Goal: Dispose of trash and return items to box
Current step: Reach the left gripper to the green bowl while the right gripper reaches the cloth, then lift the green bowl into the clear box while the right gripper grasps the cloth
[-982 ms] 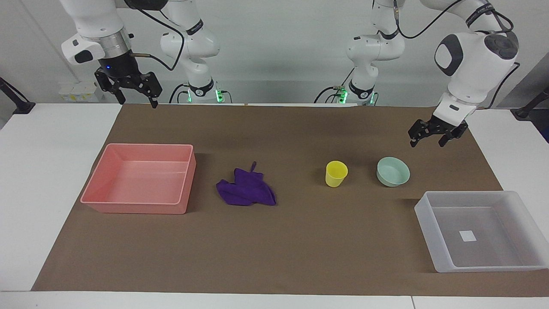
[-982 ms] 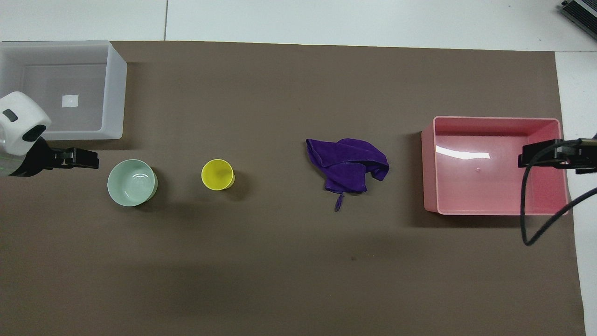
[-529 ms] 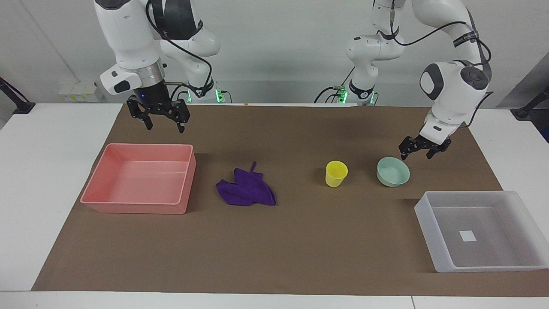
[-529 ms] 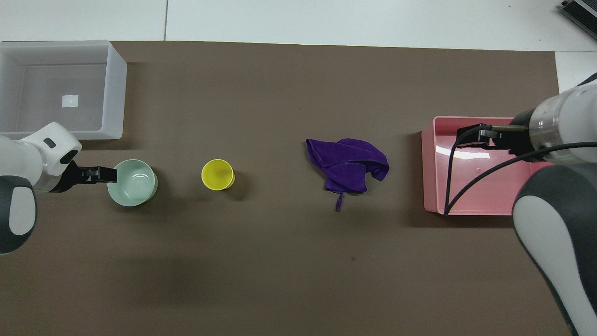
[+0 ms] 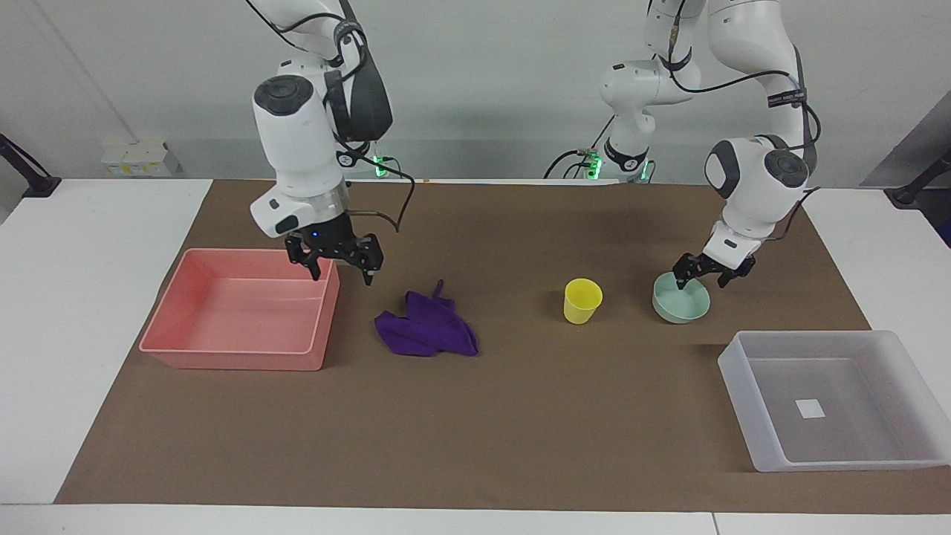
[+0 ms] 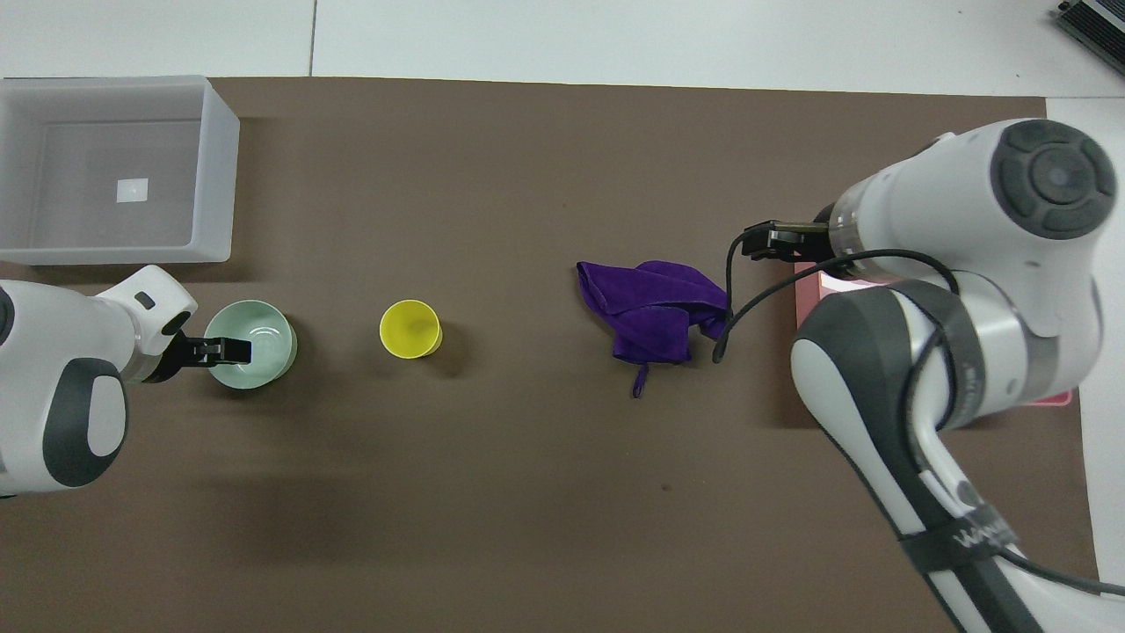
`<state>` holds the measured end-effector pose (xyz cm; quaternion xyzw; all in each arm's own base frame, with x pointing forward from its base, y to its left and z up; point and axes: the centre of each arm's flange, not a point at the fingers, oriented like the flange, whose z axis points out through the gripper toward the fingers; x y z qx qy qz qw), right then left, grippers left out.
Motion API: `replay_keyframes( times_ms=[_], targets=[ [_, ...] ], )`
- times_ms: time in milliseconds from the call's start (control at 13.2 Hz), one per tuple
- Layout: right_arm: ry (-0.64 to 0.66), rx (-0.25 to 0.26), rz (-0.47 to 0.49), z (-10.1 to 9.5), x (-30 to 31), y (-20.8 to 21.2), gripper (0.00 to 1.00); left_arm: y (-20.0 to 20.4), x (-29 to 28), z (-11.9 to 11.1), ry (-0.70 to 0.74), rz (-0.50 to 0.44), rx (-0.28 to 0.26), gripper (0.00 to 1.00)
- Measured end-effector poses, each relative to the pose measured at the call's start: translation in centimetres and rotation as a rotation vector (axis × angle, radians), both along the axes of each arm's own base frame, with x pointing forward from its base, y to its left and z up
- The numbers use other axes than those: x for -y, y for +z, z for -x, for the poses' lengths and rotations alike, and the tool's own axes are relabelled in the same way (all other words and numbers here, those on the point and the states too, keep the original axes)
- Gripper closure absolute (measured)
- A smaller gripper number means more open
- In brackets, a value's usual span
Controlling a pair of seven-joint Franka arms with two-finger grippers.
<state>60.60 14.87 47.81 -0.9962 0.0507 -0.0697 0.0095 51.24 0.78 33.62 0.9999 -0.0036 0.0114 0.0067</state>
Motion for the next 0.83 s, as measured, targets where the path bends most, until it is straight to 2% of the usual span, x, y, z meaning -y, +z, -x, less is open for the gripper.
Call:
replay_keyframes(
  times_ms=[76,151,227,302,378,604,755,831],
  targets=[
    [0.014,0.009,-0.004,-0.6,-1.6,-1.7,0.0,-0.2,0.0,0.0,0.006,0.007,-0.003,0.0],
    [0.03,0.01,-0.005,-0.9,-2.8,-3.2,0.0,-0.4,0.0,0.0,0.013,0.014,-0.007,0.06],
    [0.044,0.008,-0.005,-1.0,-3.7,-4.3,0.0,-0.7,0.1,0.1,0.019,0.021,-0.013,0.07],
    [0.053,0.007,-0.005,-0.9,-4.3,-5.0,0.0,-1.0,0.1,0.1,0.024,0.026,-0.018,0.16],
    [0.058,0.008,-0.006,-0.8,-4.5,-5.6,0.0,-1.2,0.1,0.1,0.028,0.031,-0.021,0.16],
    [0.078,0.02,-0.009,0.1,-4.8,-8.4,0.0,-1.2,0.2,0.1,0.053,0.055,-0.021,0.54],
    [0.102,0.009,-0.006,0.8,-5.8,-10.3,0.0,-1.2,0.2,0.0,0.058,0.06,-0.018,0.82],
    [0.112,0.005,-0.005,0.9,-6.5,-11.1,0.0,-1.1,0.2,0.0,0.059,0.062,-0.015,0.92]
  ],
)
